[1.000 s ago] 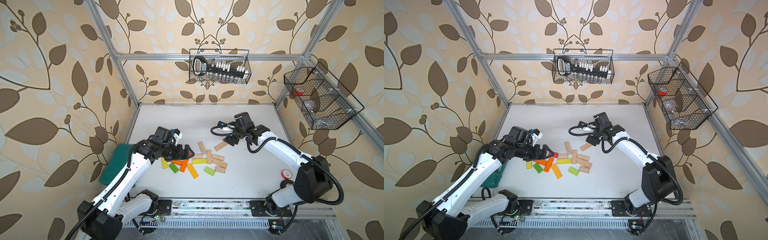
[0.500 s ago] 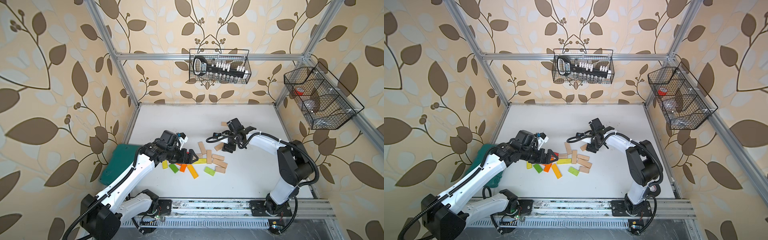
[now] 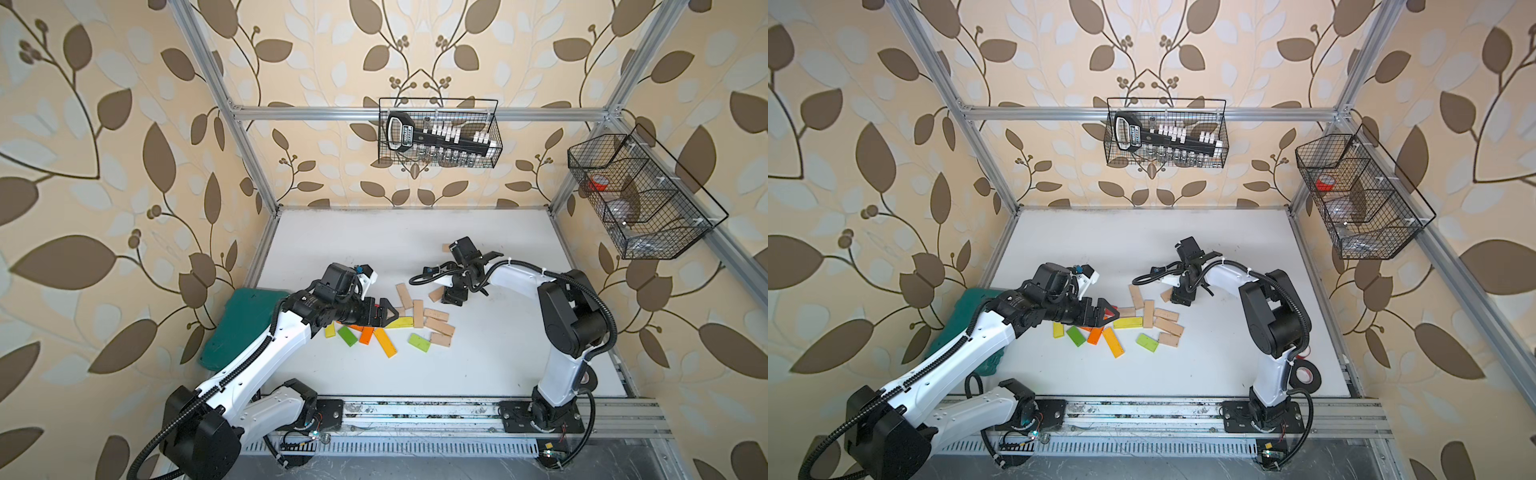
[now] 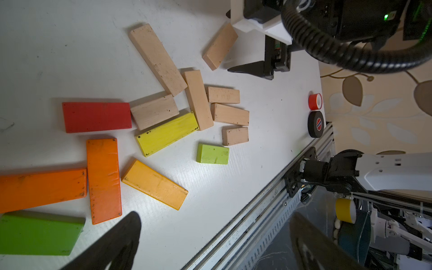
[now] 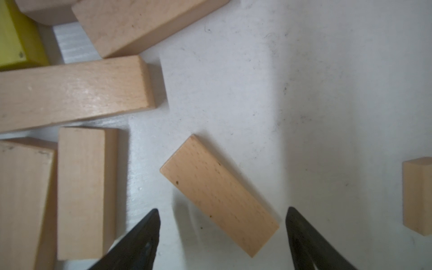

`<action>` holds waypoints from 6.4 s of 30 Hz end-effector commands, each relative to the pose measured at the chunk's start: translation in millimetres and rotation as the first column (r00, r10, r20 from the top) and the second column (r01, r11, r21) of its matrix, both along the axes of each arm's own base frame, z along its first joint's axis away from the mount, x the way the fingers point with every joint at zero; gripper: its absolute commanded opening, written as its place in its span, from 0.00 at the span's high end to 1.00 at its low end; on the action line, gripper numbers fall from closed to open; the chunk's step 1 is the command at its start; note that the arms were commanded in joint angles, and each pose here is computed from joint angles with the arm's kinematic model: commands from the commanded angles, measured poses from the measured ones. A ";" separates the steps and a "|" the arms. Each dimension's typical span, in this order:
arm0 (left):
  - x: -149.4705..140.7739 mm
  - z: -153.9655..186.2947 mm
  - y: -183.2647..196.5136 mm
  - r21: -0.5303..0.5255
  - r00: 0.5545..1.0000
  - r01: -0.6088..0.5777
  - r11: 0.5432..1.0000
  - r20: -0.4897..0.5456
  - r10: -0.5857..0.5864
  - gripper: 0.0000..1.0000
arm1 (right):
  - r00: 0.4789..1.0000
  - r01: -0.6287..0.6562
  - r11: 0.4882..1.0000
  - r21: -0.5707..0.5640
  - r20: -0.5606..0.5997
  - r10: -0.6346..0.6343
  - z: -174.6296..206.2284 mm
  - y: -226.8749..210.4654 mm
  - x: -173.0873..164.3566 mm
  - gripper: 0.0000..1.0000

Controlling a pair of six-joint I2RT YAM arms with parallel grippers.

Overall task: Assemble a giraffe with building blocks
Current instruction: Pick up the building block from the center of the board, then assemble the building block at the center of the board.

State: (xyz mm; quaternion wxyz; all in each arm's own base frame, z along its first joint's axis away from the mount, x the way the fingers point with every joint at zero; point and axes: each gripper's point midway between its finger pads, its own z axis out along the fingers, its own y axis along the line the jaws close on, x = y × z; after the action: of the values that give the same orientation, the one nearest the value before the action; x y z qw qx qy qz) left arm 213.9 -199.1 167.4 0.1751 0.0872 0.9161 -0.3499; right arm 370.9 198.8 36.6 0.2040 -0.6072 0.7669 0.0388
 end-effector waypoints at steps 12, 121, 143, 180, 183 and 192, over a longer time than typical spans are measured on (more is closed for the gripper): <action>5.4 6.7 0.1 0.030 0.999 0.020 0.999 0.043 -0.021 0.01 | 0.982 0.069 0.997 -0.026 -0.174 -0.072 -21.7 -10.3 -5.9 0.30; 70.7 15.5 -67.5 -0.025 0.992 0.123 0.992 0.034 -0.122 0.01 | 0.198 0.979 0.169 0.115 -0.321 -0.926 -32.5 -93.8 121.8 0.73; 69.2 18.9 -67.8 -0.030 0.991 0.127 0.991 0.043 -0.126 0.01 | 0.220 0.975 0.195 0.111 -0.312 -0.924 -24.5 -89.2 119.5 0.59; 69.2 15.5 -66.1 -0.024 0.992 0.120 0.992 0.042 -0.119 0.01 | 0.226 0.967 0.185 0.173 -0.258 -0.939 24.5 -102.8 131.0 0.42; 67.7 24.2 -62.0 -0.019 0.991 0.110 0.994 0.076 -0.108 0.01 | 0.214 0.966 0.168 0.196 -0.243 -0.946 59.8 -107.8 127.7 0.38; 56.6 38.7 -39.4 0.038 0.994 0.042 0.998 0.102 -0.046 0.01 | 0.180 0.936 0.081 0.342 -0.269 -0.946 174.2 -110.8 83.5 0.39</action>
State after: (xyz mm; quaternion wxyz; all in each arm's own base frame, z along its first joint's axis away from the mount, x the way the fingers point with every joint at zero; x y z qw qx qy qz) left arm 278.3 -246.8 184.9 0.1870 0.1280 0.9125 -0.3405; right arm 474.2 88.9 183.7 0.3161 0.0695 0.9441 0.0624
